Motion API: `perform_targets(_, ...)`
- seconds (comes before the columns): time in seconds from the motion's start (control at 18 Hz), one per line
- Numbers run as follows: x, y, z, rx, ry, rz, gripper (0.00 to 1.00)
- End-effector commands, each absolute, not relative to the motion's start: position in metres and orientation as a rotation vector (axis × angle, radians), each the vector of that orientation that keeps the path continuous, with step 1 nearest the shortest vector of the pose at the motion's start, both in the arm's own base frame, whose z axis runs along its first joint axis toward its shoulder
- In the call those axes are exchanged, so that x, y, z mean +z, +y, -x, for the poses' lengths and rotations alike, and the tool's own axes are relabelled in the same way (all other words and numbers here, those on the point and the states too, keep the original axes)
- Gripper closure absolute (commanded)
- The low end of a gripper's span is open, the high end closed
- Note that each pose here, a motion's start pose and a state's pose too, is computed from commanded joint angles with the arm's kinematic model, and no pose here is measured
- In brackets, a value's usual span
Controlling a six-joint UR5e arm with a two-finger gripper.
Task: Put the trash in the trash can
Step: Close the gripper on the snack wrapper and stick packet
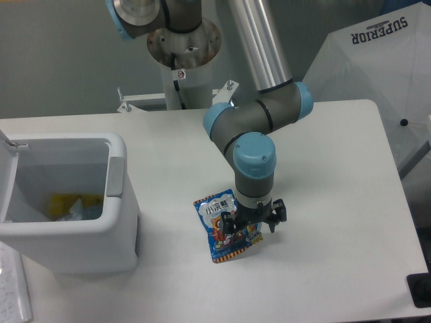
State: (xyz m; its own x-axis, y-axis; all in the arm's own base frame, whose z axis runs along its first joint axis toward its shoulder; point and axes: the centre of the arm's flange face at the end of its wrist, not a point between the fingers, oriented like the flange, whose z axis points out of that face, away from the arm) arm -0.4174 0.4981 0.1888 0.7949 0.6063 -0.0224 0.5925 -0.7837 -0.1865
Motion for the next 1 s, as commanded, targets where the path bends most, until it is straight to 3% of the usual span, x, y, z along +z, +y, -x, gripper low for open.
perform_targets(0.72, 0.1809, 0.5053, 0.4076, 0.109, -0.925, 2.831, 0.11)
perform_targets(0.83, 0.1809, 0.5053, 0.4076, 0.109, -0.925, 2.831, 0.2)
perform_targets(1.0, 0.1818, 0.5047, 0.408, 0.12, -0.928, 2.833, 0.44)
